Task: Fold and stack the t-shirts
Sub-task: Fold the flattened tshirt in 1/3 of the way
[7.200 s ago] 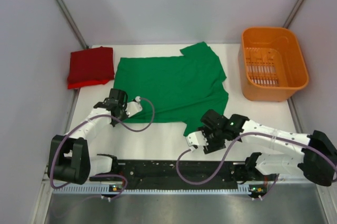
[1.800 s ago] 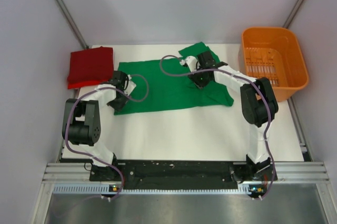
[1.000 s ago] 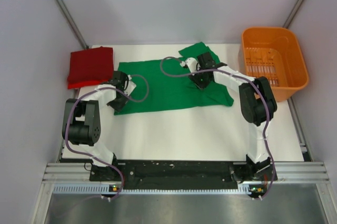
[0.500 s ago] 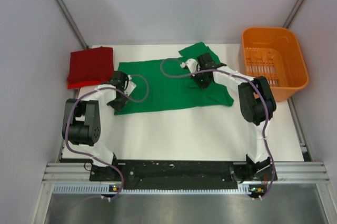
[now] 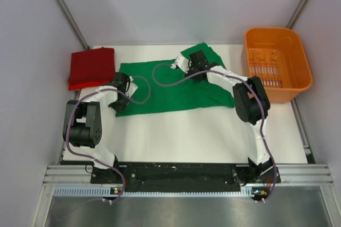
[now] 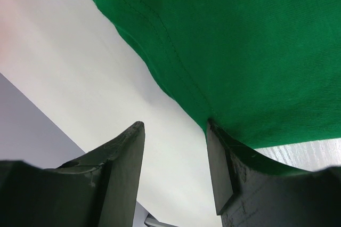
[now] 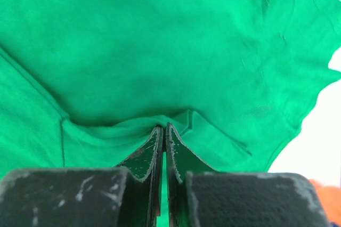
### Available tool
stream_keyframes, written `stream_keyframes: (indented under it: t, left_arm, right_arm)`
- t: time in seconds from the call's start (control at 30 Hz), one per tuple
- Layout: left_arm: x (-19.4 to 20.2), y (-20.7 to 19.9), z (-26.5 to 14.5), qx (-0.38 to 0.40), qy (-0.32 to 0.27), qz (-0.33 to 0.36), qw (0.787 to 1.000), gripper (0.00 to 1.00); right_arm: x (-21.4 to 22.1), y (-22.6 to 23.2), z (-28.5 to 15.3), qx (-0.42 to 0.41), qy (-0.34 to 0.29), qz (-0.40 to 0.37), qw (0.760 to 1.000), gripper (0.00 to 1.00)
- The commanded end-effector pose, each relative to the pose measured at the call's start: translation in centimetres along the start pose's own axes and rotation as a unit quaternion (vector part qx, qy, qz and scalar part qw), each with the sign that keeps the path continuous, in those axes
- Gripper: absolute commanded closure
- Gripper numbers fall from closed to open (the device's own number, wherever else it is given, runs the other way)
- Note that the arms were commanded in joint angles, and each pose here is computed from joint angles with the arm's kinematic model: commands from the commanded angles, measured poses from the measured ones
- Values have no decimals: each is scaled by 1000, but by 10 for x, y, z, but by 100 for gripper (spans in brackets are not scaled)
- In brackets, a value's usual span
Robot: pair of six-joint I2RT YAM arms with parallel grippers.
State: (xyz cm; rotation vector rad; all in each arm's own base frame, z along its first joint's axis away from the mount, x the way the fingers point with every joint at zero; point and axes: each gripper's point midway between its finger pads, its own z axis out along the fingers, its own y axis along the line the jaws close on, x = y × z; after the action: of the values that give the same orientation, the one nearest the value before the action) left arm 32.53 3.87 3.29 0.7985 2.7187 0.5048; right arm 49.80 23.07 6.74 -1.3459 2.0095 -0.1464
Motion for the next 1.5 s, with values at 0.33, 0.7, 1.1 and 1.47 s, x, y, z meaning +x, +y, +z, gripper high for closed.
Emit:
stream_keyframes:
  t: [0.33,0.7,1.1,1.47]
  left_arm:
    - [-2,9,-5,-18,-6,-2,1000,40]
    - [-24,-4,-57,45,-124,53,990,33]
    - [-12,-48,-38,83,-150,179,969,28]
    - [8,-39,1,35,-79,192,978,92]
  right_arm:
    - [-80,-20,-10,72,-84,-20,994,49]
    - [-28,-13,-131,70,-60,289,953,45]
    - [145,31,-128,40,72,477,875,45]
    - [175,38,-103,31,110,494,862,76]
